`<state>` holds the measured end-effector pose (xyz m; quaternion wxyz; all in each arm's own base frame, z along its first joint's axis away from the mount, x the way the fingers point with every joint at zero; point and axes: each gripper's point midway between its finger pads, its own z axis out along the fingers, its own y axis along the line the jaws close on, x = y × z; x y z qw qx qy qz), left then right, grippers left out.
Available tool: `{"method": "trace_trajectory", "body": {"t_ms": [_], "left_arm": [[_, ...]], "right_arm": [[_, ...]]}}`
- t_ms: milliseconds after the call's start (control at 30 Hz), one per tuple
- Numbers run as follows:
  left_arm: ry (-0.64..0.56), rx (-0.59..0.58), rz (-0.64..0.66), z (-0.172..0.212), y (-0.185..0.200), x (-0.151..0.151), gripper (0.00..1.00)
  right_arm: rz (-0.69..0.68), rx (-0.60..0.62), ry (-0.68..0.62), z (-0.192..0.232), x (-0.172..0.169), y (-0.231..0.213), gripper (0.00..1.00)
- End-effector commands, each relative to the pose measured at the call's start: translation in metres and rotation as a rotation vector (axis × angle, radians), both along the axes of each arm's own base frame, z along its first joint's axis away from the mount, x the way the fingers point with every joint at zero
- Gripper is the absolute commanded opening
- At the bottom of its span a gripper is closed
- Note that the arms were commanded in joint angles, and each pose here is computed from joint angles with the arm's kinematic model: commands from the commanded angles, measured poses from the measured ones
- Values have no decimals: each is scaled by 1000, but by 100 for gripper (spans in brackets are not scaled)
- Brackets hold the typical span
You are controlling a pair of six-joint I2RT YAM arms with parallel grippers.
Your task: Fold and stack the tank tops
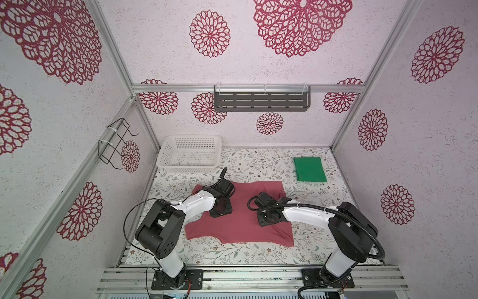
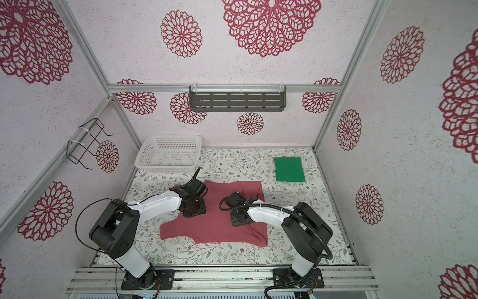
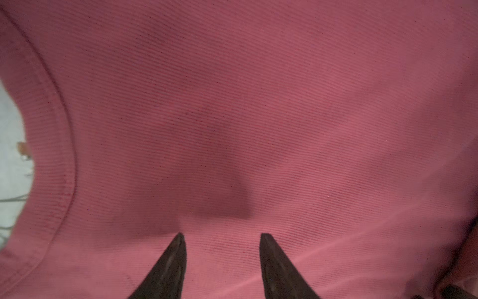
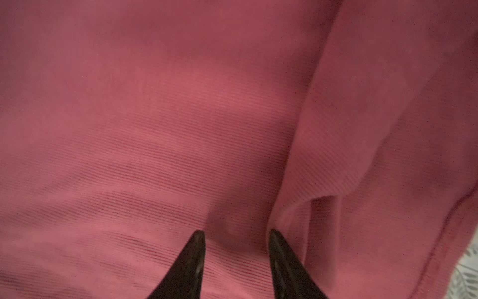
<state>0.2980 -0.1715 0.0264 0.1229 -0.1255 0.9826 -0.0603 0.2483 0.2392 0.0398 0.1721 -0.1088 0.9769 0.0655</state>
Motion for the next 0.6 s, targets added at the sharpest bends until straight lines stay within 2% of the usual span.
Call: {"method": "trace_trajectory", "body": {"t_ms": [0, 67, 133, 233, 367, 433, 500, 567], "left_arm": [[-7, -3, -11, -3, 1, 3, 50], [-10, -1, -12, -2, 1, 5, 50], [-11, 1, -13, -1, 2, 6, 50], [-4, 5, -17, -3, 2, 7, 50], [-5, 7, -17, -4, 3, 9, 50], [-3, 8, -16, -5, 3, 10, 50], [-3, 8, -16, -4, 4, 9, 50], [-3, 10, -16, -4, 5, 8, 50]], "right_arm": [[-88, 137, -53, 35, 16, -18, 48], [-126, 200, -42, 40, 19, -34, 47], [-154, 212, -32, 38, 20, -51, 44], [-164, 229, 8, 28, 18, -59, 32], [-170, 317, 43, 20, 21, -46, 12], [-171, 342, 67, 16, 20, -41, 6], [-158, 365, 91, 14, 14, -34, 7], [-137, 351, 98, 14, 8, -33, 15]]}}
